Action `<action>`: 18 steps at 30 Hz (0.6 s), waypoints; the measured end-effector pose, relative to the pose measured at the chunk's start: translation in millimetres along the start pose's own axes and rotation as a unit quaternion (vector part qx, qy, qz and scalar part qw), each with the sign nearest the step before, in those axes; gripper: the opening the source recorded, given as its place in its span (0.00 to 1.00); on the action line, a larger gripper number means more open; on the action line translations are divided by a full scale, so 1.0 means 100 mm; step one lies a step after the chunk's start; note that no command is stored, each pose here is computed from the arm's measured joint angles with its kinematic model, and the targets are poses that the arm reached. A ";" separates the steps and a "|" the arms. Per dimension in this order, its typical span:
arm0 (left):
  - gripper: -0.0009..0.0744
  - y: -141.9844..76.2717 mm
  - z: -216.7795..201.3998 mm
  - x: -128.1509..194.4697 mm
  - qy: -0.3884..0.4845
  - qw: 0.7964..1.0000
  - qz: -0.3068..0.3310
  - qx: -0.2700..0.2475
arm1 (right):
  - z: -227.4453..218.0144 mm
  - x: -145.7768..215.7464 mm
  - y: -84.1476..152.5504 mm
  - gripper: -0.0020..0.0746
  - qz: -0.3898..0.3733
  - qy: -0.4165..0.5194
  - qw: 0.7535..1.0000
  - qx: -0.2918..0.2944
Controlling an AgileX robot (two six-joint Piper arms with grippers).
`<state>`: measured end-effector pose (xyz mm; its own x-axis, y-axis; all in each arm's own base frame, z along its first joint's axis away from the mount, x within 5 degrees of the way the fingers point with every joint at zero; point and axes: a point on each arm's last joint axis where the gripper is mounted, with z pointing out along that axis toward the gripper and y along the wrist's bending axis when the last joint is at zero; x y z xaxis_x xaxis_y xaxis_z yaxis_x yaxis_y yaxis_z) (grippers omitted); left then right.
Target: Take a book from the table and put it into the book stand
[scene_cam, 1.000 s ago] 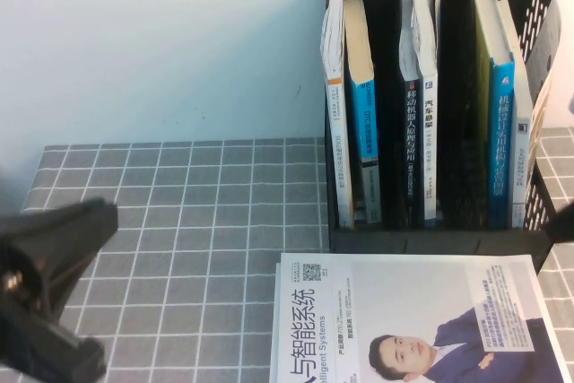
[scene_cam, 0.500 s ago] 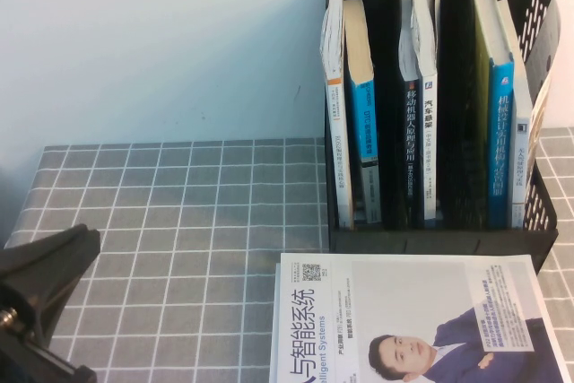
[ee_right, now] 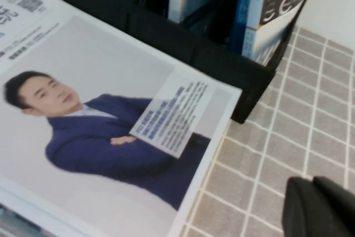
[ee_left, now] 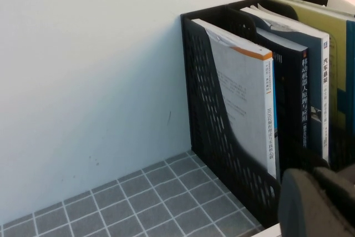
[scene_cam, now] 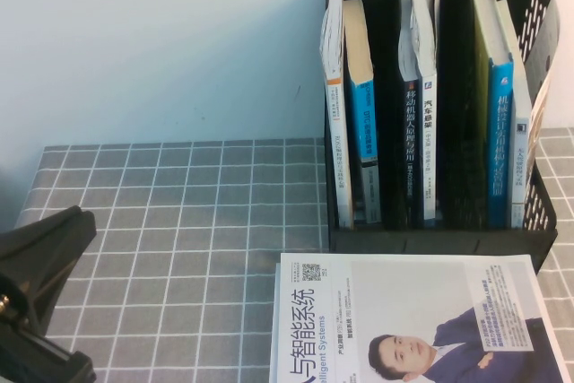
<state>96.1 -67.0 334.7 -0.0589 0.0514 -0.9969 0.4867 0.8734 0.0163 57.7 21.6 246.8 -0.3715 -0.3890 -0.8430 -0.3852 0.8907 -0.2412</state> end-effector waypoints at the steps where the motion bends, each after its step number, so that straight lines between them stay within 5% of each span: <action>1: 0.01 0.00 0.00 0.00 0.000 1.000 0.001 0.000 | 0.00 0.01 0.01 0.02 0.002 0.003 1.000 -0.008; 18: 0.01 0.00 0.00 0.00 -0.001 1.000 0.001 0.000 | 0.00 0.00 0.05 0.02 0.018 -0.001 0.999 -0.030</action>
<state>96.1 -67.0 334.8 -0.0570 0.0525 -0.9970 0.4872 0.8731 0.0181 55.6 26.5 245.6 -0.3844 -0.3562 -0.8517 -0.4215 0.8885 -0.1813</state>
